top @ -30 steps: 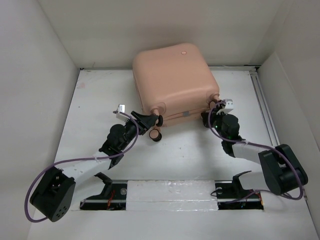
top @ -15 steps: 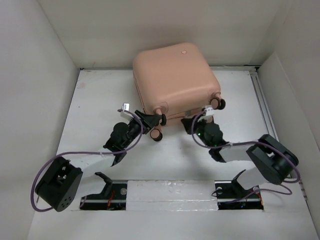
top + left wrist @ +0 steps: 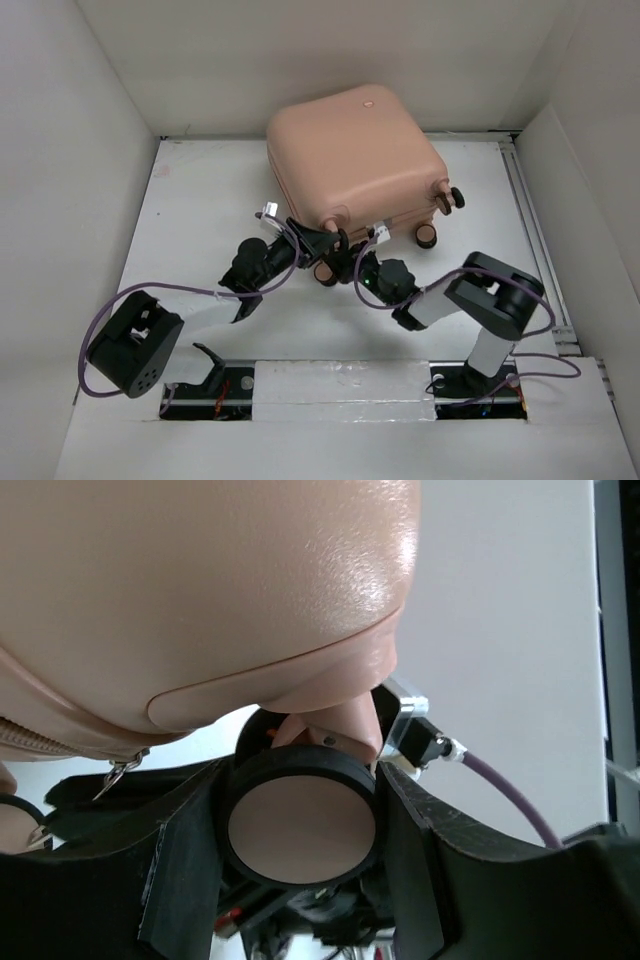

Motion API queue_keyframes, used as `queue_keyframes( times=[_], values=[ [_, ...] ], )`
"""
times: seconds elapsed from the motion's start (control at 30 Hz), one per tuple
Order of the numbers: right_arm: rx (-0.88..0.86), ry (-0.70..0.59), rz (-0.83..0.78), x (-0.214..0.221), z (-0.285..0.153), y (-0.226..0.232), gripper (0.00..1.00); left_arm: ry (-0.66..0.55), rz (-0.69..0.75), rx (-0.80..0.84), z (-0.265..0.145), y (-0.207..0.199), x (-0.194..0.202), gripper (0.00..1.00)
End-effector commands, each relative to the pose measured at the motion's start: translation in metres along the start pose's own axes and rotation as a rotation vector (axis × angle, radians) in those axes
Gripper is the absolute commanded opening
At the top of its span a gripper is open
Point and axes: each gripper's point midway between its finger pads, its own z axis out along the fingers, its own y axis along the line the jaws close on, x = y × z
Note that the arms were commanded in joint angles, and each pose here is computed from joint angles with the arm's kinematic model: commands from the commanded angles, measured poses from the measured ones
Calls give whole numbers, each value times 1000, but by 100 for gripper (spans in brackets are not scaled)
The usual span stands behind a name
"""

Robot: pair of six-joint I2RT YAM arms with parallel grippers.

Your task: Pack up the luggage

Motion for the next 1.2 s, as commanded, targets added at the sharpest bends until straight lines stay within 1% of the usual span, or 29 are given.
queue_keyframes(
  times=[0.0, 0.03, 0.07, 0.1, 0.13, 0.3, 0.33, 0.37, 0.4, 0.43, 0.47, 0.5, 0.53, 0.57, 0.6, 0.63, 0.67, 0.7, 0.73, 0.77, 0.83, 0.87, 0.9, 0.93, 0.97, 1.0, 1.07, 1.1, 1.17],
  values=[
    [-533, 20, 151, 10, -3, 132, 0, 46, 49, 487, -4, -157, 10, 0],
    [-579, -15, 186, 2, 2, 146, 0, 48, 44, 489, -4, -158, 13, 0],
    [-583, 1, 253, 13, 7, 143, 0, 52, 46, 510, -6, -167, 15, 0],
    [-645, -69, 283, -2, 4, 152, 0, 42, 48, 510, -6, -168, 16, 0],
    [-651, -93, 315, -6, 11, 159, 0, 55, 39, 504, -7, -169, 22, 0],
    [-617, -176, 335, -27, 17, 162, 0, 12, 57, 467, -9, -162, 19, 0],
    [-588, -172, 339, -28, 17, 158, 4, 14, 56, 457, -9, -157, 21, 0],
    [-538, -163, 345, -25, 15, 149, 12, -1, 70, 459, -12, -160, 18, 0],
    [-509, -149, 330, -24, 13, 144, 31, 10, 81, 409, -9, -150, 20, 0],
    [-445, -108, 308, -18, 8, 134, 38, -29, 132, 393, -12, -150, 11, 8],
    [-427, -105, 299, -21, 8, 134, 43, -53, 128, 359, -13, -146, 4, 19],
    [-380, -61, 292, -10, 0, 122, 47, -87, 181, 330, -14, -143, -4, 34],
    [-361, -59, 283, -16, -6, 120, 53, -91, 205, 254, -12, -130, -6, 60],
    [-293, 5, 271, 1, -9, 106, 56, -154, 235, 193, -13, -121, -17, 69],
    [-252, 55, 252, 14, -17, 95, 58, -201, 269, 179, -23, -131, -28, 75],
    [-222, 92, 235, 23, -23, 90, 59, -205, 326, 66, -24, -106, -30, 79],
    [-178, 133, 225, 30, -30, 82, 60, -238, 347, 33, -29, -105, -37, 79],
    [-153, 154, 208, 36, -36, 77, 60, -335, 360, -5, -41, -106, -57, 77],
    [-111, 187, 198, 45, -47, 64, 60, -351, 377, -76, -48, -91, -61, 76],
    [-114, 176, 199, 37, -54, 69, 62, -370, 402, -124, -54, -77, -63, 74],
    [-38, 277, 147, 54, -69, 55, 63, -440, 412, -178, -71, -66, -75, 63],
    [-22, 291, 130, 51, -71, 58, 64, -436, 415, -214, -74, -53, -73, 57],
    [19, 322, 84, 43, -78, 59, 65, -420, 429, -245, -77, -35, -68, 45],
    [62, 352, 53, 45, -87, 50, 65, -394, 432, -258, -77, -25, -62, 45],
    [79, 335, 50, 27, -85, 56, 68, -369, 447, -271, -76, -14, -57, 39],
    [125, 351, 19, 17, -97, 51, 70, -337, 451, -301, -76, 5, -49, 39],
    [182, 262, -1, -20, -98, 51, 75, -260, 478, -324, -71, 26, -35, 38],
    [179, 213, -7, -41, -102, 55, 83, -257, 489, -295, -67, 24, -33, 38],
    [241, 191, -57, -60, -107, 45, 90, -217, 510, -276, -61, 32, -23, 38]
  ],
)
